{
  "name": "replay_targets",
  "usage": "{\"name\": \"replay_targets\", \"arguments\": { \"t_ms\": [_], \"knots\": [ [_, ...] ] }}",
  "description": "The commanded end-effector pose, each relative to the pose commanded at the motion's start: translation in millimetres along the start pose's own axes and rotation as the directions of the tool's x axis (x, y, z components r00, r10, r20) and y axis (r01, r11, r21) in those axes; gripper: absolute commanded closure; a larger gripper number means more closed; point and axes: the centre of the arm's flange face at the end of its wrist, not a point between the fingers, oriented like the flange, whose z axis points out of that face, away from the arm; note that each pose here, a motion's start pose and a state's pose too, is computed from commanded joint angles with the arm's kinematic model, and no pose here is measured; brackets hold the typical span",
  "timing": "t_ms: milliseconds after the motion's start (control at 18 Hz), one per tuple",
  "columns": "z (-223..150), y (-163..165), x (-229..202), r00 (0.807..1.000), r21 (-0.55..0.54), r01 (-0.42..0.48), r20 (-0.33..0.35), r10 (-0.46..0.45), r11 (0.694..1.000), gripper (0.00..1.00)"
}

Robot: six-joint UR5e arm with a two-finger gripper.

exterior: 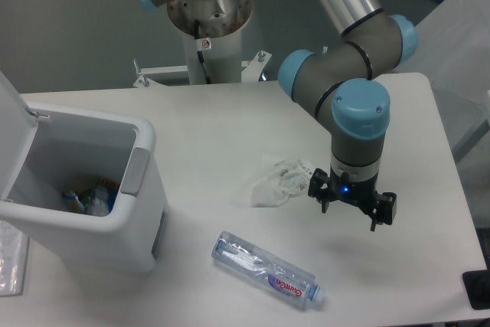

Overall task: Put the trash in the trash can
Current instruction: 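Move the open gripper down over the crumpled white tissue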

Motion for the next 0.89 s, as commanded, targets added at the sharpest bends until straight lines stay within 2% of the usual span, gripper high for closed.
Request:
{"name": "replay_targets", "arguments": {
  "t_ms": [444, 556, 778, 889],
  "knots": [
    [4, 7, 21, 1.0, -0.014, -0.004, -0.025, 0.004, 1.0, 0.0],
    [22, 19, 40, 0.998, -0.037, -0.002, -0.067, 0.0, 0.999, 0.0],
    [28, 30, 72, 0.996, -0.042, -0.013, -0.087, 0.01, 0.999, 0.0],
    [27, 30, 105, 0.992, -0.052, -0.051, -0.114, 0.045, 0.997, 0.0]
  ]
}}
